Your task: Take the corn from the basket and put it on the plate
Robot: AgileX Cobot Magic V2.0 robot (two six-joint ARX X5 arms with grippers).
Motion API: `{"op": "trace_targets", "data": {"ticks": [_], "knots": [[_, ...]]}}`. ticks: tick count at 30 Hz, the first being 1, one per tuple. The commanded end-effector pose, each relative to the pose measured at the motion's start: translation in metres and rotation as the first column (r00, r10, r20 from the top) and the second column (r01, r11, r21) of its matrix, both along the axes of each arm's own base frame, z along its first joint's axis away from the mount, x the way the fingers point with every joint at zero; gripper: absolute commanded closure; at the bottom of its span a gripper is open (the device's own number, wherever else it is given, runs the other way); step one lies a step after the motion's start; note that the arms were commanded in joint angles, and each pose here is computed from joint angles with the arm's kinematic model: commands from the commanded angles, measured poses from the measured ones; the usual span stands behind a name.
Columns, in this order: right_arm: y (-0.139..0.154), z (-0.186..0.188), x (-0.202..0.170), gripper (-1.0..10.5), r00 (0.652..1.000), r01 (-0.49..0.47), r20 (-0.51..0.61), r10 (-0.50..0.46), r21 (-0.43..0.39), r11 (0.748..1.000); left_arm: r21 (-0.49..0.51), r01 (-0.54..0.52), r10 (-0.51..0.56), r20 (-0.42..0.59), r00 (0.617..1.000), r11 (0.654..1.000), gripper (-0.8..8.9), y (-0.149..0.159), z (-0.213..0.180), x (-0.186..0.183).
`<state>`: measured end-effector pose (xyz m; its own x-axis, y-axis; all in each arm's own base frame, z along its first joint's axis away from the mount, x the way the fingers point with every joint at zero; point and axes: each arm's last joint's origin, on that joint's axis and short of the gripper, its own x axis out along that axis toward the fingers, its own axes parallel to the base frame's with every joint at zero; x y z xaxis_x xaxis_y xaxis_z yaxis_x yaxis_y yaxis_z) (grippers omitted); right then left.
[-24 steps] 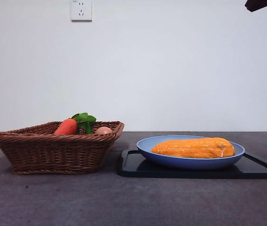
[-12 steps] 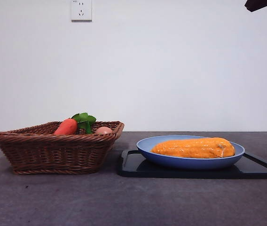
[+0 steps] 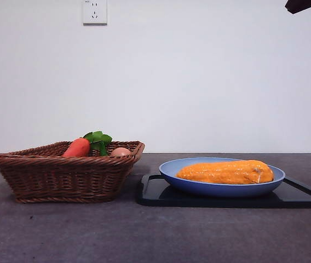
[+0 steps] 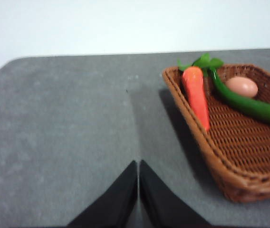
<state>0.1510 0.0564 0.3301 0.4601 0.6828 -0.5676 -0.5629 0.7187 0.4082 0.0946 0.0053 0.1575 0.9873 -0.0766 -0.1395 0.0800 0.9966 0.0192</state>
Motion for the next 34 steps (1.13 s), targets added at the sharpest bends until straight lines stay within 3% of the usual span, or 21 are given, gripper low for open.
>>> {"op": "trace_targets", "data": {"ticks": [1, 29, 34], "knots": [[0.0010, 0.0053, 0.0013, 9.4, 1.000, -0.009, 0.024, 0.009, 0.001, 1.000, -0.017, -0.005, 0.004, -0.032, 0.999, 1.000, 8.06, 0.0005, -0.0099, 0.0011], [0.0010, 0.0053, 0.0013, 9.4, 1.000, -0.010, 0.025, 0.010, 0.002, 1.000, -0.017, -0.005, 0.004, -0.029, 1.000, 1.000, 8.06, 0.0005, -0.0097, 0.0012], [-0.0005, 0.0093, 0.0037, 9.4, 0.989, 0.001, 0.150, 0.009, -0.064, 0.998, -0.017, -0.005, 0.004, -0.029, 1.000, 1.000, 8.06, 0.0005, -0.0097, 0.0012]]}}
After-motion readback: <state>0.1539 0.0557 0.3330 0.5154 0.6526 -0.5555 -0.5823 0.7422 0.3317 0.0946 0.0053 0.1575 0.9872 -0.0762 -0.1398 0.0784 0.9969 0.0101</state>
